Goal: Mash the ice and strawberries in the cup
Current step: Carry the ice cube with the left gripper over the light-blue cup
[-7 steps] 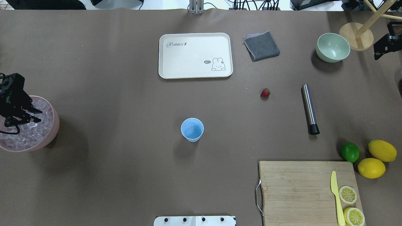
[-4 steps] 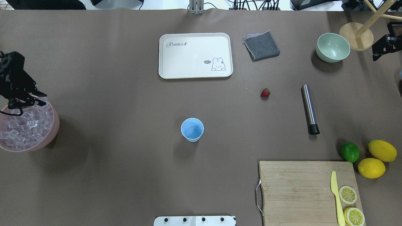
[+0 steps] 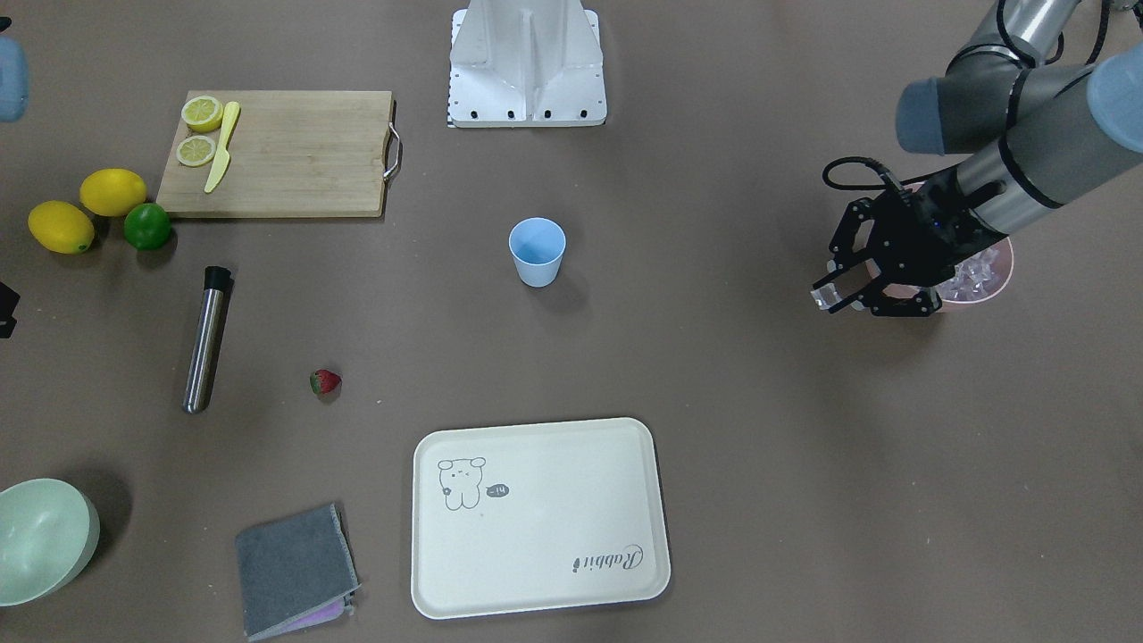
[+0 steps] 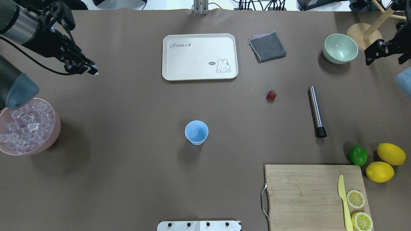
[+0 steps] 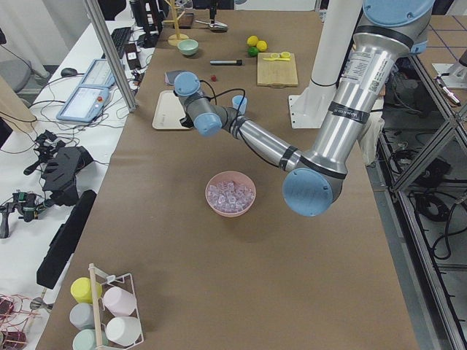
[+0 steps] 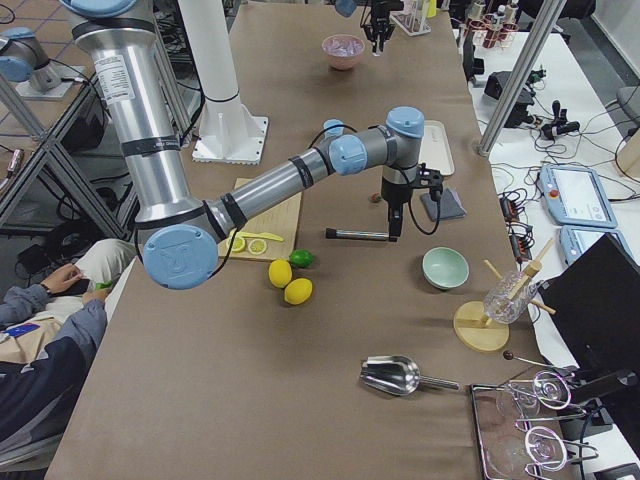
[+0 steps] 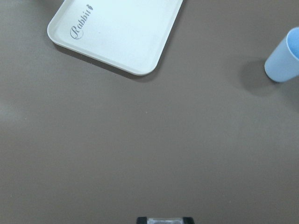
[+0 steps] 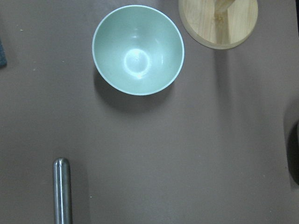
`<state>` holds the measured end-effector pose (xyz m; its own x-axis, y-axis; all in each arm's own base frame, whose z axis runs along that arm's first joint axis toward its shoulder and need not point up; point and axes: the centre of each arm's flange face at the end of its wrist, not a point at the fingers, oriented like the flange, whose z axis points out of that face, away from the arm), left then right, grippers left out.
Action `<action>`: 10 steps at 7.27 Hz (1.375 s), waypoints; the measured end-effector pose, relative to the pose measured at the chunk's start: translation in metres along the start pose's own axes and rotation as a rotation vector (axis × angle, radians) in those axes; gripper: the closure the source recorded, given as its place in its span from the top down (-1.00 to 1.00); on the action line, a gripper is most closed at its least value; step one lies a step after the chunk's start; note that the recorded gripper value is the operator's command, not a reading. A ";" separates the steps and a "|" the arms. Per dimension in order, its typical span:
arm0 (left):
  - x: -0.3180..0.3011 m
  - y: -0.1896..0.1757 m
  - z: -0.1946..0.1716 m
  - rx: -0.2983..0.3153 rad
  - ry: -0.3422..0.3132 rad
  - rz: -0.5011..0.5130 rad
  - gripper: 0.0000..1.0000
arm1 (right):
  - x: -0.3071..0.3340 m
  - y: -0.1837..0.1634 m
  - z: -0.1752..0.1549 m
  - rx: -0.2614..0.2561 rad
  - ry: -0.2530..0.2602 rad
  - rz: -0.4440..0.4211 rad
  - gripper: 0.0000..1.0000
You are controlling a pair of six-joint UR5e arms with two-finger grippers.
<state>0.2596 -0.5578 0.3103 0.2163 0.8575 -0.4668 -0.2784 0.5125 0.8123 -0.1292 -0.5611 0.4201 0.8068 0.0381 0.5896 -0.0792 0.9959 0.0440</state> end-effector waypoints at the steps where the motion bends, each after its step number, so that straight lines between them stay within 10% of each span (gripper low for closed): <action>1: 0.019 -0.024 0.009 0.018 0.013 -0.072 -1.00 | -0.018 0.000 -0.006 0.013 -0.010 -0.032 0.99; 10: 0.222 -0.069 0.168 0.253 0.077 -0.256 -1.00 | -0.018 -0.002 0.001 0.041 0.061 -0.049 0.99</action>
<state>0.4839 -0.4104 0.2099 0.1751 0.7086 -0.6835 0.0181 0.6918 0.7218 -0.1438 -0.5639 0.4104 0.8442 -0.0045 0.5360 -0.0616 0.9925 0.1054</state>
